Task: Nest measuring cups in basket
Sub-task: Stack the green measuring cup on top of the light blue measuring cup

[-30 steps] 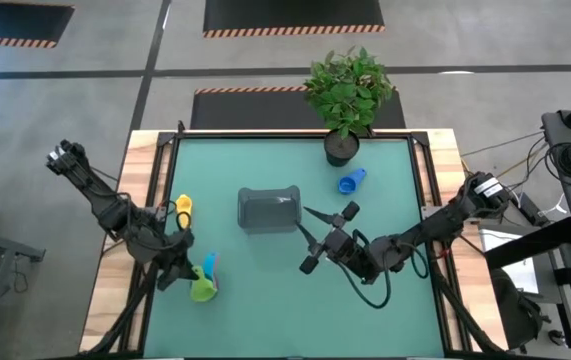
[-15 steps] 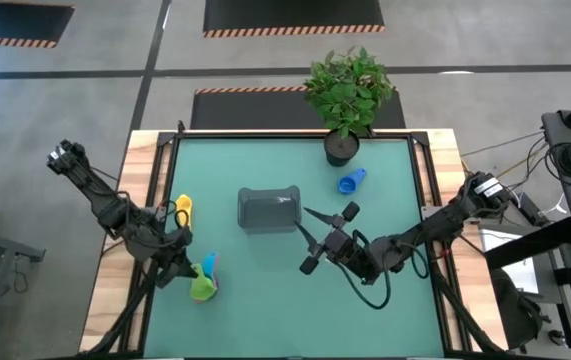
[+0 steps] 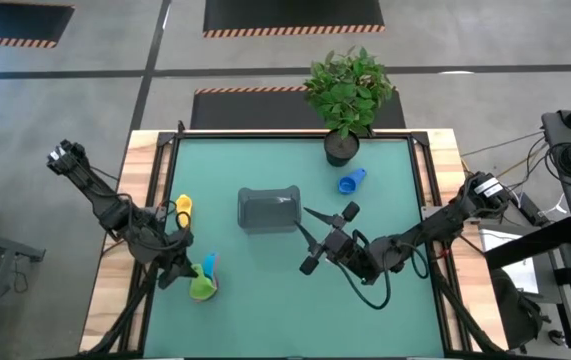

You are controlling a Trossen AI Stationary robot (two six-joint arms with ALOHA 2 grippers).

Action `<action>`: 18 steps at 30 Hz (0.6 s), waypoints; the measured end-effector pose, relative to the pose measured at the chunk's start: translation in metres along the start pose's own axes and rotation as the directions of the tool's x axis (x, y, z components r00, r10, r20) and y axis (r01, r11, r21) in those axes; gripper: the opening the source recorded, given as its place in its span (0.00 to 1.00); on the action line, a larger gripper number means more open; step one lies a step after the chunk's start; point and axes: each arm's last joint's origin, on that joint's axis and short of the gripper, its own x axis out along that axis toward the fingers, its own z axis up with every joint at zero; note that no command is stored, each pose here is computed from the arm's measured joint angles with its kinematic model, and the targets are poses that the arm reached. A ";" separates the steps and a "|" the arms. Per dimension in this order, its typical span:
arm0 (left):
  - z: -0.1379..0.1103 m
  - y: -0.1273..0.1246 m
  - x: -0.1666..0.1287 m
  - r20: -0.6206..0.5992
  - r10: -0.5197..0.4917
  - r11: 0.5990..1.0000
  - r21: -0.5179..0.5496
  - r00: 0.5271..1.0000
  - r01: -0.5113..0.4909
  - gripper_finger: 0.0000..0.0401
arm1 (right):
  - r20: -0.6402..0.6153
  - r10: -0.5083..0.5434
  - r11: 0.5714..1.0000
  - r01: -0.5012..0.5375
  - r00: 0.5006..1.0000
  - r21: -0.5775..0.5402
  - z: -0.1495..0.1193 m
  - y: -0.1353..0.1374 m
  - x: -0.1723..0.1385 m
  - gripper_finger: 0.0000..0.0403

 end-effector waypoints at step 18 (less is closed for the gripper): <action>-0.003 0.007 0.000 -0.027 0.064 0.997 -0.033 0.998 -0.065 0.13 | -0.002 0.000 1.000 0.000 1.000 -0.003 0.000 0.000 0.000 0.39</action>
